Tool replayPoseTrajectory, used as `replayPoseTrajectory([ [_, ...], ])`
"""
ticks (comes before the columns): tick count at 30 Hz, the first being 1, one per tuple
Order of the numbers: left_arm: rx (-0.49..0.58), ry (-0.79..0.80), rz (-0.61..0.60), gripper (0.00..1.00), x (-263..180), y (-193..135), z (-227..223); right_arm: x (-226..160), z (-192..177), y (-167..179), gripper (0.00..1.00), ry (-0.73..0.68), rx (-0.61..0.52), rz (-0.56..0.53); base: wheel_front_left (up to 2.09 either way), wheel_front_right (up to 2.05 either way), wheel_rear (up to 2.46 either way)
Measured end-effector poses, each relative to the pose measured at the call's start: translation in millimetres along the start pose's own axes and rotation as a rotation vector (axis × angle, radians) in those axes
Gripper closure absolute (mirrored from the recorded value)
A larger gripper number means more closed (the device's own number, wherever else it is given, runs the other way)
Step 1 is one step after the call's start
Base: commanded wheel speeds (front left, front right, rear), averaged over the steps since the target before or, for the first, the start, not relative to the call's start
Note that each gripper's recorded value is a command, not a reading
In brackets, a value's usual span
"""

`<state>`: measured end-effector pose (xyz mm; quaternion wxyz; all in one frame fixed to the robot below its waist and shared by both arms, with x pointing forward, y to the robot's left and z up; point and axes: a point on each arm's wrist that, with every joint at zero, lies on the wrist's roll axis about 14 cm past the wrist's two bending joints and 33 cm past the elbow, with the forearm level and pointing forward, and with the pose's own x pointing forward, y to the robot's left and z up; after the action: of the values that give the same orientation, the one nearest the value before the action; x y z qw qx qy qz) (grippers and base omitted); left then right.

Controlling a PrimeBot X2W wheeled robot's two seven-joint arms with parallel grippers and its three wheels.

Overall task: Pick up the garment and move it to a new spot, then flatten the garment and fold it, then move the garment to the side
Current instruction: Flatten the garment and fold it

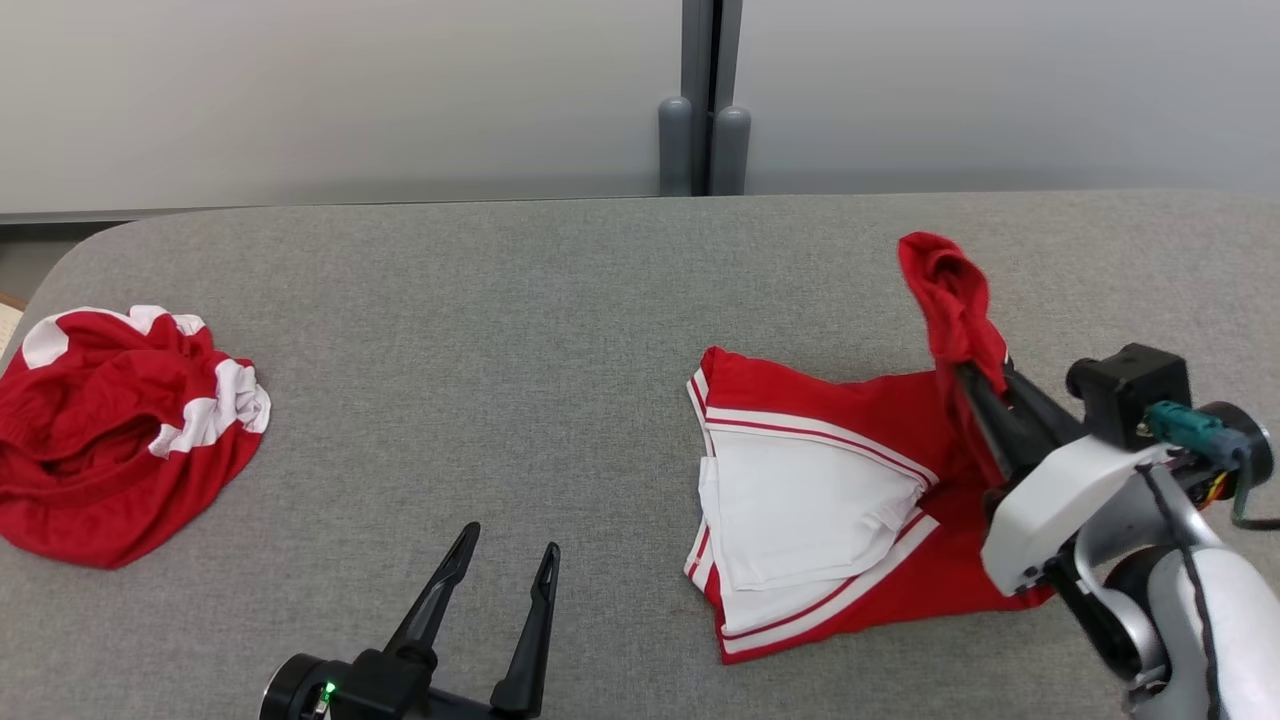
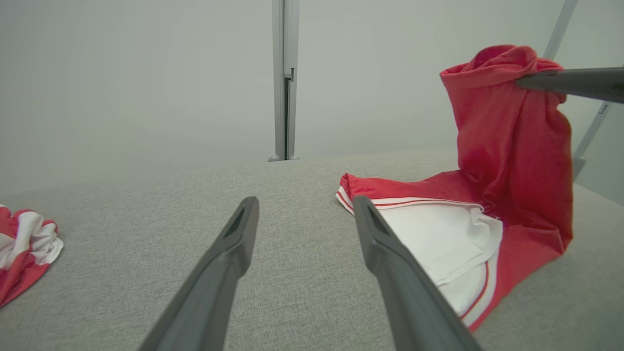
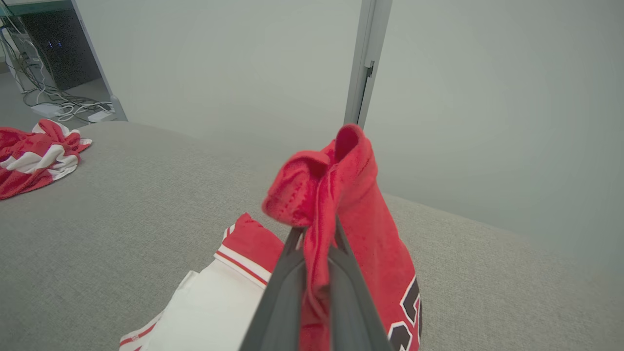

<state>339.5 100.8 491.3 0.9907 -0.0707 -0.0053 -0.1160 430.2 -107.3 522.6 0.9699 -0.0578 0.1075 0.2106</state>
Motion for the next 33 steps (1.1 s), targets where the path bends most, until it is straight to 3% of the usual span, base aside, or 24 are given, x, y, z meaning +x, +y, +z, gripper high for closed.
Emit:
replayPoseTrajectory([
  [5, -0.007, 0.001, 0.014, 0.00, -3.3, 2.4, -0.4, 3.5, -3.2, 39.7, 1.00, 0.011, 0.033, 0.098, 0.00, 0.00, 0.00],
  [18, -0.015, -0.003, 0.037, 0.00, -9.3, 6.9, -0.1, 17.1, -62.1, 119.7, 1.00, 0.162, 0.129, 0.282, 0.00, 0.00, 0.00],
  [19, -0.016, -0.002, 0.042, 0.00, -9.6, 8.0, -0.7, 18.3, -65.5, 125.1, 0.78, 0.169, 0.137, 0.294, 0.00, 0.00, 0.00],
  [20, -0.018, 0.001, 0.042, 0.00, -9.7, 7.8, -1.5, 19.3, -71.3, 127.5, 0.00, 0.186, 0.138, 0.297, 0.00, 0.00, 0.00],
  [24, -0.026, 0.012, 0.053, 0.00, -10.1, 9.2, -5.3, 27.0, -70.3, 132.7, 0.00, 0.153, 0.162, 0.301, 0.00, 0.00, 0.00],
  [26, -0.025, 0.017, 0.056, 0.00, -9.9, 10.8, -7.0, 32.8, -50.5, 129.3, 0.00, 0.062, 0.196, 0.291, 0.00, 0.00, 0.00],
  [33, -0.026, -0.007, 0.063, 0.00, -4.0, 10.3, -0.1, 26.1, -9.6, 56.9, 0.00, -0.171, 0.170, 0.128, 0.00, 0.00, 0.00],
])
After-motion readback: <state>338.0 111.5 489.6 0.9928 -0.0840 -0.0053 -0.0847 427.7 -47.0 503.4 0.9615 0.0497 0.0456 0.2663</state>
